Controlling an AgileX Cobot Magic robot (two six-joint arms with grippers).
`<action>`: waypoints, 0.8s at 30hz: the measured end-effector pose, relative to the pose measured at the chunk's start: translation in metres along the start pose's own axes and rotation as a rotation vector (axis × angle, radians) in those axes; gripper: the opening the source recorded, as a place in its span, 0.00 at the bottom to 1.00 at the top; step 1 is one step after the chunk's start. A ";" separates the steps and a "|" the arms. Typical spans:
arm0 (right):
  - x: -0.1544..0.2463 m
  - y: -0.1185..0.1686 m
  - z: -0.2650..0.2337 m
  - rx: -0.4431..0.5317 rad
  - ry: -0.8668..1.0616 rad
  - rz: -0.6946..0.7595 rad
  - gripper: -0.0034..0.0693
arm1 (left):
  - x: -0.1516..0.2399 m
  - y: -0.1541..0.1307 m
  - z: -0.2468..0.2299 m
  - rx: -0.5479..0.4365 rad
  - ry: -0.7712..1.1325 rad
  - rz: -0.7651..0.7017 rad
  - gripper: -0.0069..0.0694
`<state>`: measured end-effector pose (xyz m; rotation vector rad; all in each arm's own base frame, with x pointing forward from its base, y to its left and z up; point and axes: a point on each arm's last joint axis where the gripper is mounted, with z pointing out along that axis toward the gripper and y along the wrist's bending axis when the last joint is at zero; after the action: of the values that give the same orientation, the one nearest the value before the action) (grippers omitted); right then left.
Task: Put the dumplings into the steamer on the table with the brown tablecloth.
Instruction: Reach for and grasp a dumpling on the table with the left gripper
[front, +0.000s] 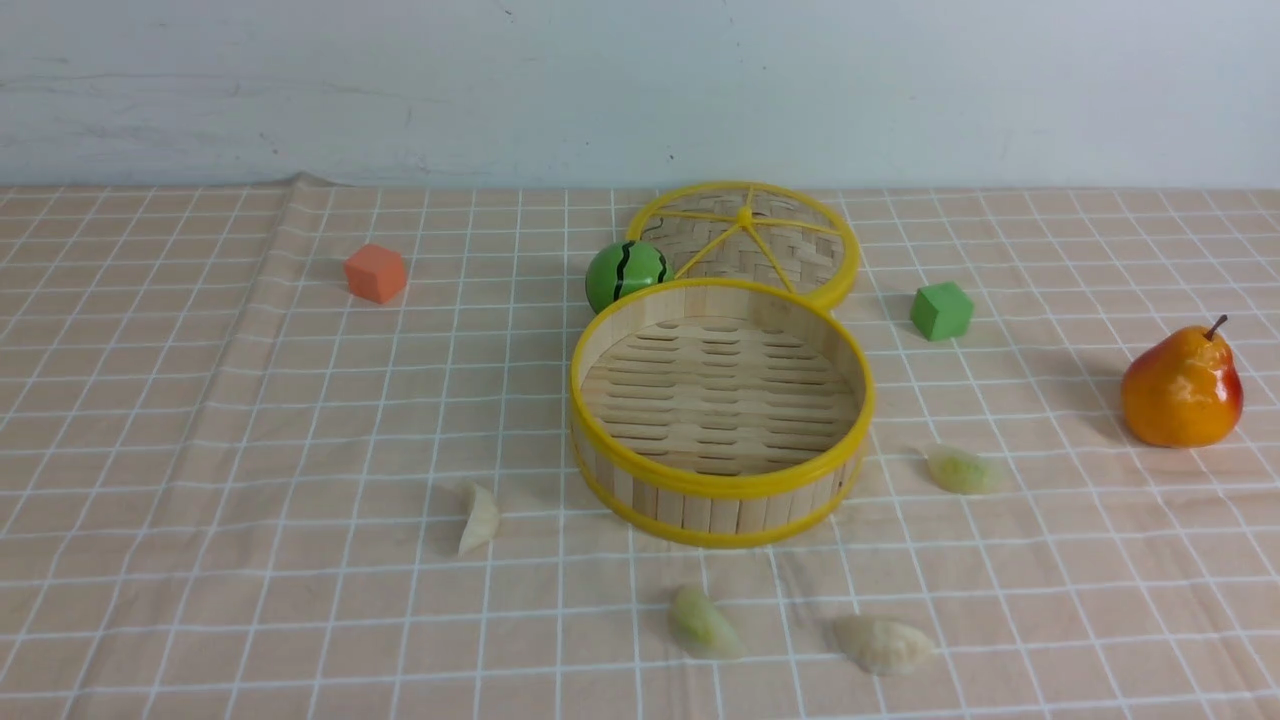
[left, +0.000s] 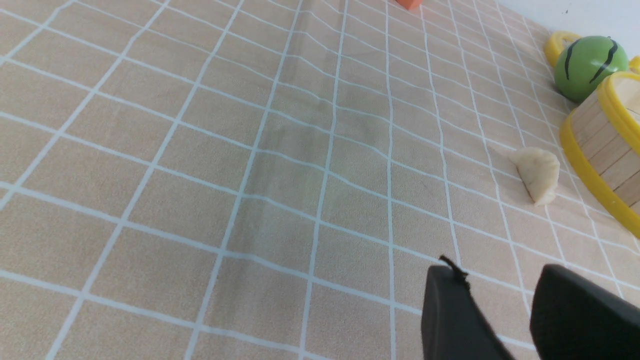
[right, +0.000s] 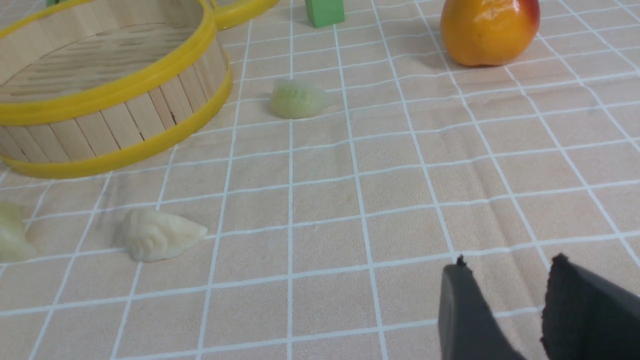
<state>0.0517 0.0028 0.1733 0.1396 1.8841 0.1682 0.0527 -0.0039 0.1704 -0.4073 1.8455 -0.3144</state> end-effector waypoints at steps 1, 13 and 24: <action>0.000 0.000 0.000 0.000 0.000 0.000 0.38 | 0.000 0.000 0.000 0.000 0.000 0.000 0.40; 0.000 0.000 0.000 0.000 0.000 0.000 0.38 | 0.000 0.000 0.000 0.000 0.000 0.000 0.40; 0.000 -0.001 0.000 0.006 -0.003 -0.015 0.38 | 0.000 0.000 0.000 0.000 0.000 0.000 0.40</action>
<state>0.0518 0.0022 0.1735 0.1297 1.8820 0.1524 0.0527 -0.0039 0.1704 -0.4073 1.8455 -0.3144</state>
